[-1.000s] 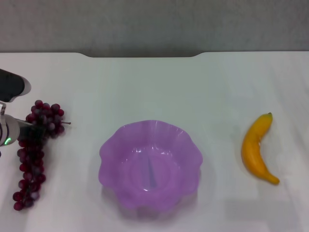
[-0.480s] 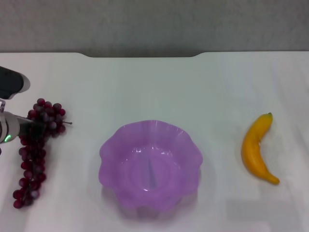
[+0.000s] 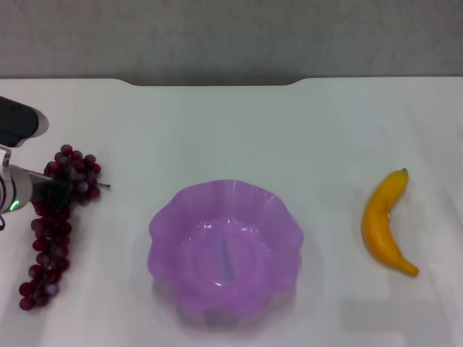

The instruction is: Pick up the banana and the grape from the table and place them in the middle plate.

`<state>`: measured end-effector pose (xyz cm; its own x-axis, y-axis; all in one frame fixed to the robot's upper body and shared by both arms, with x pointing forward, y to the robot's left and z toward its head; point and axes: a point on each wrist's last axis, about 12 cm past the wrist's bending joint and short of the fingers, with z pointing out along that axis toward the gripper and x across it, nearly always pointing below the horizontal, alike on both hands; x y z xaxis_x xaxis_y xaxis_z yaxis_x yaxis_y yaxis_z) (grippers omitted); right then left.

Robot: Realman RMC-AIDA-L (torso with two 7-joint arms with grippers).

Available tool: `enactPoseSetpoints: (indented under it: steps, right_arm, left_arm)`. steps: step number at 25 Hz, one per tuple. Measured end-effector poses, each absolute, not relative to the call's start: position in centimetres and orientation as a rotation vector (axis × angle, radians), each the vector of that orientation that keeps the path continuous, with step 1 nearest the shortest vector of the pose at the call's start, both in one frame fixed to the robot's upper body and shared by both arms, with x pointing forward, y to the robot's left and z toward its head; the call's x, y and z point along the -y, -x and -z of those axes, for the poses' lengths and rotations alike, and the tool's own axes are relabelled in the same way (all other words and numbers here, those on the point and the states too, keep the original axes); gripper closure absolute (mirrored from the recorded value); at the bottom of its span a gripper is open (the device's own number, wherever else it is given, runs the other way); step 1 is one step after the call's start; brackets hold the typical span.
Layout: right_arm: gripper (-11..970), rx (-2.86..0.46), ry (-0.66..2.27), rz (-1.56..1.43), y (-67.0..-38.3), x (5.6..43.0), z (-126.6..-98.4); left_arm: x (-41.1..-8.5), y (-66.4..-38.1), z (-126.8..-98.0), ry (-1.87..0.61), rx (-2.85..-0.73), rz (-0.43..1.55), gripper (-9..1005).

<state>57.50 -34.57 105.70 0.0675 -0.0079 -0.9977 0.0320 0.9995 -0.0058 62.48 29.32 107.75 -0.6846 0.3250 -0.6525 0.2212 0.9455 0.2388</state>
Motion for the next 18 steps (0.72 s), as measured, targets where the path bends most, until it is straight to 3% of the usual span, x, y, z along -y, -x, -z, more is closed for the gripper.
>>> enactPoseSetpoints:
  steps: [18]
  right_arm:
    - [54,-1.504,-0.026,0.033,-57.4,34.7,-105.6]
  left_arm:
    - [-28.6,-62.9,-109.6,-0.352,-2.285,-0.114,799]
